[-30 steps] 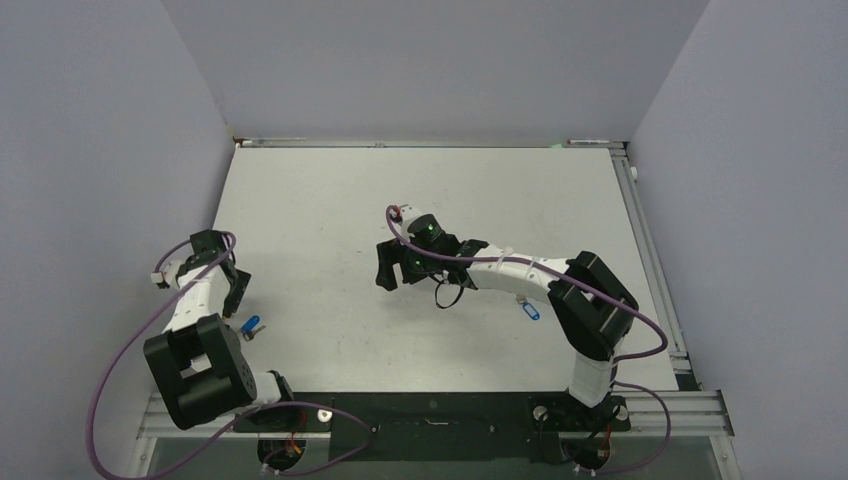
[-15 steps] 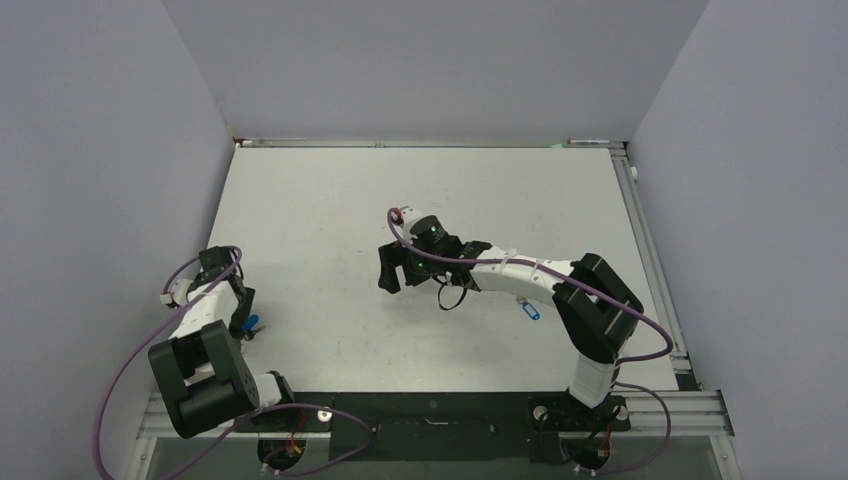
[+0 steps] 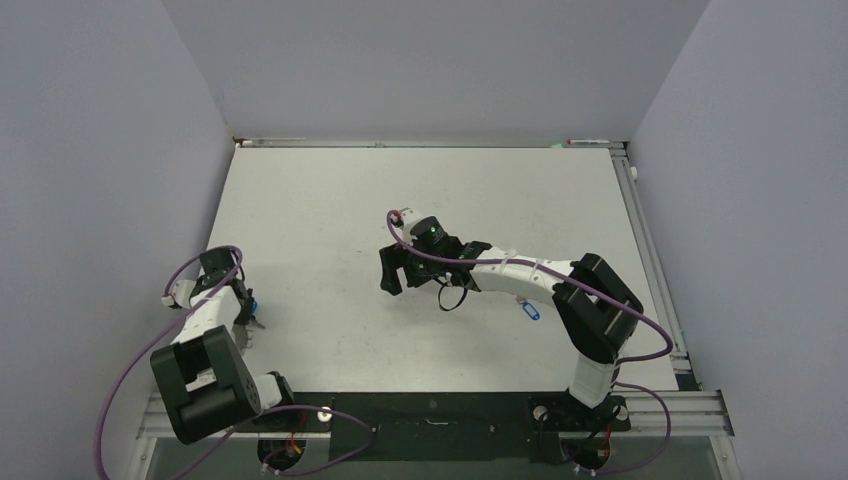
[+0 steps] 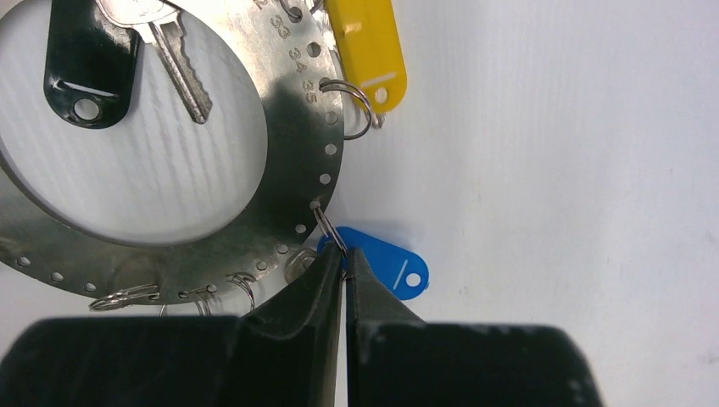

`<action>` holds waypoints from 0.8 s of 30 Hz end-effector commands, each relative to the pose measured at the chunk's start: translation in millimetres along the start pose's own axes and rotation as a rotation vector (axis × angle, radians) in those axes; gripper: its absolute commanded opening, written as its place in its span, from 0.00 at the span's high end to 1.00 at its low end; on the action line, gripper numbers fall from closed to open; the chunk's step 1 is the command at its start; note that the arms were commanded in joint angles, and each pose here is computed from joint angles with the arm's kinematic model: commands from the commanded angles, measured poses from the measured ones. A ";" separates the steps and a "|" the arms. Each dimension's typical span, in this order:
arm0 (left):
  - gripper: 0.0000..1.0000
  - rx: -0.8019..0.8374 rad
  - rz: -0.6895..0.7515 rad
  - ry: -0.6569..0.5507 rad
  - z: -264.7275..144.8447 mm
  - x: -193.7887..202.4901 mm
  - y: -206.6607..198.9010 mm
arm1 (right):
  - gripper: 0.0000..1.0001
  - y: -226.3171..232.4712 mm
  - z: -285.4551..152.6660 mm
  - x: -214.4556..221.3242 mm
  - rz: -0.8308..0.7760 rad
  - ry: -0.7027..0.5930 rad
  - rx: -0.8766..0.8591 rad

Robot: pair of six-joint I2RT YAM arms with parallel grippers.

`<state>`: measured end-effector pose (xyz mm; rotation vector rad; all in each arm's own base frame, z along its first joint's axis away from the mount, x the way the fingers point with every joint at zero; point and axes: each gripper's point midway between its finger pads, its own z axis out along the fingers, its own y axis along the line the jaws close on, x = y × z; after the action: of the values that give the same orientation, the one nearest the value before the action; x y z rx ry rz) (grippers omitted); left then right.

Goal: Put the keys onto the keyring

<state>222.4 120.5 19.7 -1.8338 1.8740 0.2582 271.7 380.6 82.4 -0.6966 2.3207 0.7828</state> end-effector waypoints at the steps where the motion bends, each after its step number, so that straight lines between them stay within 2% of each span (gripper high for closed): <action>1: 1.00 0.146 0.012 0.071 -21.6 42.0 -30.7 | 0.22 -9.2 -21.9 -20.7 -0.026 -0.071 0.080; 6: 1.00 0.252 0.175 0.115 -54.9 111.8 -55.9 | 0.22 -40.5 -49.3 -24.8 0.008 -0.117 0.189; 15: 1.00 0.340 0.360 0.274 -103.6 232.5 -97.4 | 0.22 -106.8 -117.0 -22.3 0.119 -0.203 0.411; 20: 1.00 0.387 0.467 0.378 -136.2 307.7 -110.9 | 0.22 -121.2 -157.0 -20.1 0.146 -0.267 0.526; 24: 1.00 0.421 0.517 0.429 -151.6 348.5 -114.1 | 0.22 -126.4 -184.4 -18.7 0.164 -0.318 0.579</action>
<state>324.1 -228.5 21.8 -1.1377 2.3682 -0.3035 299.7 205.0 152.1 -0.2220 2.2159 0.3226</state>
